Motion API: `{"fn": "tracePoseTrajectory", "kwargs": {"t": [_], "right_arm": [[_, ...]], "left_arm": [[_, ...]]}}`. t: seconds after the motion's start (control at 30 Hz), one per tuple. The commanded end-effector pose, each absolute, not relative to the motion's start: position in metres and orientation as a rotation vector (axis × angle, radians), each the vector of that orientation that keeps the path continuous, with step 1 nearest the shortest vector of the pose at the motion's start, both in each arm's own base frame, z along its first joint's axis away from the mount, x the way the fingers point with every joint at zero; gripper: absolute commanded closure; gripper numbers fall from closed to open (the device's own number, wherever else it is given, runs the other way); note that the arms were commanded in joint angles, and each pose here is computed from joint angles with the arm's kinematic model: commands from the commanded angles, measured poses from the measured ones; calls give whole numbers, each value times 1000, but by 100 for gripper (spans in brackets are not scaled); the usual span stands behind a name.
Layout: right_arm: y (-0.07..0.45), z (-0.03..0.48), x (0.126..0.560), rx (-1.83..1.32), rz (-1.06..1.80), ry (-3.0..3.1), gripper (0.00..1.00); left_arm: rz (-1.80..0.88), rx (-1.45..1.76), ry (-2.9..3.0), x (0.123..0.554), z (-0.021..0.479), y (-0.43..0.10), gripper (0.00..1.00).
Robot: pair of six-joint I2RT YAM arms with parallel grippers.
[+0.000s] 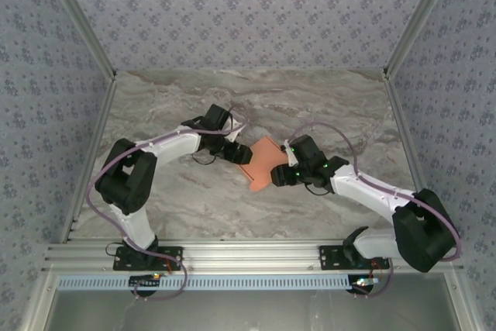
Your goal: Fold the paper box
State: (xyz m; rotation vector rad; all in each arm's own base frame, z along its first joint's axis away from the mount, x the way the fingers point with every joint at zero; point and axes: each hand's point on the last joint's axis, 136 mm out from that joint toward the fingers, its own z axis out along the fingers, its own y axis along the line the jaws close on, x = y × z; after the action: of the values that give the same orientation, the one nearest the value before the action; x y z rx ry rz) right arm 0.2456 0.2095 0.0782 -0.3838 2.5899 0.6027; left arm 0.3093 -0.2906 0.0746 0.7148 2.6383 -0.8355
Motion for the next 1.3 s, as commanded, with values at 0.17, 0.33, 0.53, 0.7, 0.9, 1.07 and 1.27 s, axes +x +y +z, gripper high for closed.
{"fn": "tracePoseTrajectory", "kwargs": {"t": [0.17, 0.33, 0.53, 0.7, 0.9, 1.07, 1.27], "right_arm": [[220, 69, 245, -169, 895, 2594, 42], [221, 58, 249, -113, 949, 2596, 42], [227, 53, 258, -88, 1021, 2575, 45], [228, 53, 266, -67, 1081, 2541, 57], [233, 75, 273, -33, 1228, 2425, 72], [236, 99, 279, -30, 1299, 2318, 85], [240, 128, 282, -56, 1348, 2224, 93]], "left_arm": [[-809, 668, 2658, 342, 67, -299, 37], [-824, 681, 2690, 339, 54, -300, 42], [-818, 677, 2719, 333, 44, -296, 51], [-850, 659, 2730, 326, 39, -296, 53], [-932, 596, 2730, 318, 37, -293, 53], [-1051, 551, 2705, 308, 42, -295, 53], [-1151, 540, 2674, 295, 50, -298, 51]]}}
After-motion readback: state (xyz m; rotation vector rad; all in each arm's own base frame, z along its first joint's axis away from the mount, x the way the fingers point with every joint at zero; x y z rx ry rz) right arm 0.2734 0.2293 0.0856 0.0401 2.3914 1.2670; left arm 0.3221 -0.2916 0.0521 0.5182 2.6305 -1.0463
